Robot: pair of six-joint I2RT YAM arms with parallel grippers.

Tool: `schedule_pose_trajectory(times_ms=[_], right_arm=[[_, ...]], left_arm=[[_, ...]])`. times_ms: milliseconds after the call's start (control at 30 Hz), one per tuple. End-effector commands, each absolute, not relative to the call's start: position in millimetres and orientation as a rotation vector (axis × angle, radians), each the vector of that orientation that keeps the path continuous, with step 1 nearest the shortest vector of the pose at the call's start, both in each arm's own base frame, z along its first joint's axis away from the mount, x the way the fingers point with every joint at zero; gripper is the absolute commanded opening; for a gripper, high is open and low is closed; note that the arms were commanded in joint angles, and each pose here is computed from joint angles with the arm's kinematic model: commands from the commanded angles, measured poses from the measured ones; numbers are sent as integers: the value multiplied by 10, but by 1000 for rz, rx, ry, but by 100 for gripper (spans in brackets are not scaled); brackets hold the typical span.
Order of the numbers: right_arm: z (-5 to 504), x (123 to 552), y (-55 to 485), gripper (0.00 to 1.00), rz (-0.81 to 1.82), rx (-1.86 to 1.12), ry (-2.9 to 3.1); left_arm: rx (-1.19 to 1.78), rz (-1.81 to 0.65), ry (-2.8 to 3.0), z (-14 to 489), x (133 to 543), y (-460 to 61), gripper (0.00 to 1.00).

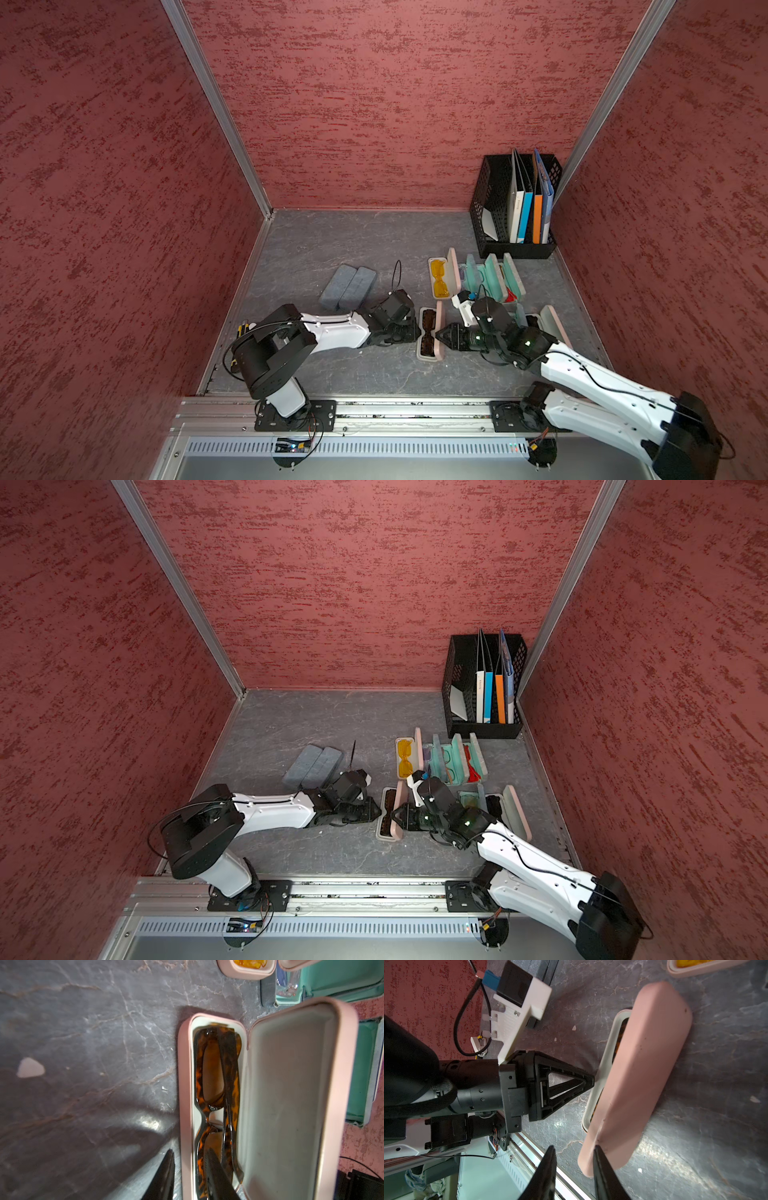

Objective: Close the glasses case
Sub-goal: Close the glasses case at the center of the board.

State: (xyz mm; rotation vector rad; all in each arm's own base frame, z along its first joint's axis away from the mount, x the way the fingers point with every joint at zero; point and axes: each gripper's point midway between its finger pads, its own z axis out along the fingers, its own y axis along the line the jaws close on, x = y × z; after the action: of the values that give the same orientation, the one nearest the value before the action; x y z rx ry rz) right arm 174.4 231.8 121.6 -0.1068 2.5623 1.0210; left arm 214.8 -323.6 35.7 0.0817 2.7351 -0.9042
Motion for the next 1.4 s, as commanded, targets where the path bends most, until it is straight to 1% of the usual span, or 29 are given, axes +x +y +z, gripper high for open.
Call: schedule_pose_trajectory(times_ms=[0,133,300,867,1367], right_arm=[[1198,1780,2357,31,1037,-121,2547],[1128,1803,2368,30,1009,-127,2571],[1070,1824,2352,28,975,-116,2595],[966,1877,2375,28,935,-139,2619],[867,1874,2421,28,946,-156,2639]], left_arm=[[103,-899,2730,343,2175,-3290,26],[105,-903,2731,324,2173,-3304,23],[99,-901,2730,317,2175,-3295,22],[107,-930,2735,262,2152,-3381,13],[95,-933,2723,270,2119,-3414,12]])
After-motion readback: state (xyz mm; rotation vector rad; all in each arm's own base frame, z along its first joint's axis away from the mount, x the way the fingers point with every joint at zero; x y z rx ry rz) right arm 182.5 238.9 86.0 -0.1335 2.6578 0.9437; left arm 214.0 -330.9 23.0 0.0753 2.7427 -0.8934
